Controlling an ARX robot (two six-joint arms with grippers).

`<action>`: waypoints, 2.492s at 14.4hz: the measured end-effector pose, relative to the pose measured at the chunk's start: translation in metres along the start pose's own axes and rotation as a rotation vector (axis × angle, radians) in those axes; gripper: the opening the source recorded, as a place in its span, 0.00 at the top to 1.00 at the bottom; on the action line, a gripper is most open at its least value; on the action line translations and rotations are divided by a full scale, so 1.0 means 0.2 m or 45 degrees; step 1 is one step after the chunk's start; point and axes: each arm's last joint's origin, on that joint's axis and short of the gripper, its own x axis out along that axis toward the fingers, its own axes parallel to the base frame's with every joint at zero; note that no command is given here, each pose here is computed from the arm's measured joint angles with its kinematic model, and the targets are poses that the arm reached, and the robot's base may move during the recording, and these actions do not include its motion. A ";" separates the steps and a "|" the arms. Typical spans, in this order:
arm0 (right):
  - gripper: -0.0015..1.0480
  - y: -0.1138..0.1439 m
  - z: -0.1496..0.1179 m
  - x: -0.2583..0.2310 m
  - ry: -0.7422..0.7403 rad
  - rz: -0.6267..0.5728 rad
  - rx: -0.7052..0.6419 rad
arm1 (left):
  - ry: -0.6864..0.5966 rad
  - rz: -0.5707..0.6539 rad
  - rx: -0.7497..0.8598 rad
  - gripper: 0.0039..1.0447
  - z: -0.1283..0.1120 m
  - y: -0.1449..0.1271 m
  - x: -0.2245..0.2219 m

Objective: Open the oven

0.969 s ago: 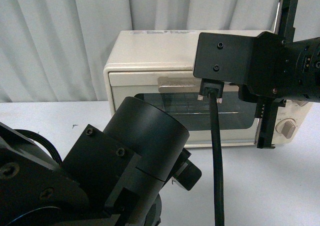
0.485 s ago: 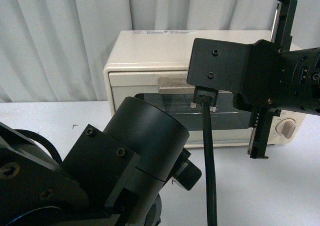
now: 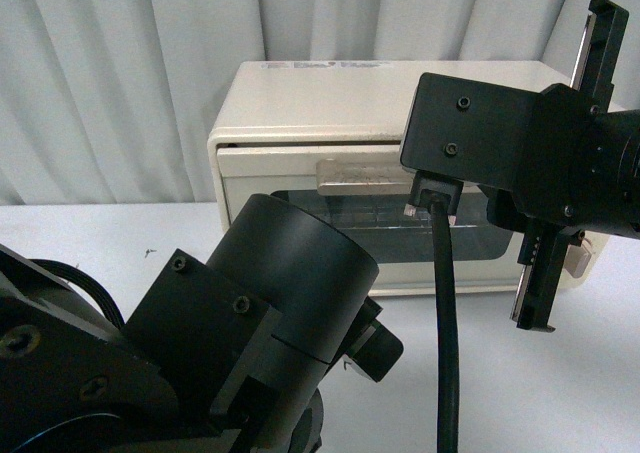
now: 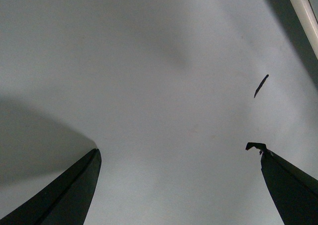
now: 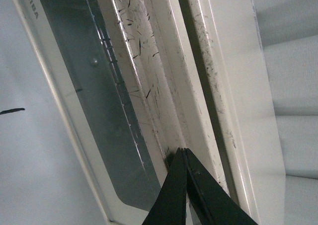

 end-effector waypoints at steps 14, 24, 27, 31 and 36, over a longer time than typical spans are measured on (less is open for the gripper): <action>0.98 0.22 0.02 -0.15 0.025 0.443 0.414 | 0.002 0.001 0.006 0.06 0.00 0.00 0.00; 0.98 -0.22 0.26 -0.52 -0.296 0.073 0.384 | 0.000 0.001 0.006 0.06 0.00 0.00 0.00; 0.79 -0.30 0.32 -0.62 -0.353 -0.003 0.353 | -0.003 0.002 0.006 0.06 0.00 0.00 0.00; 0.35 -0.30 0.32 -0.62 -0.361 -0.005 0.355 | -0.003 0.001 0.006 0.06 0.00 0.00 0.00; 0.72 -0.10 0.03 -0.74 -0.211 -0.739 1.364 | -0.005 0.003 0.006 0.06 0.00 0.00 0.00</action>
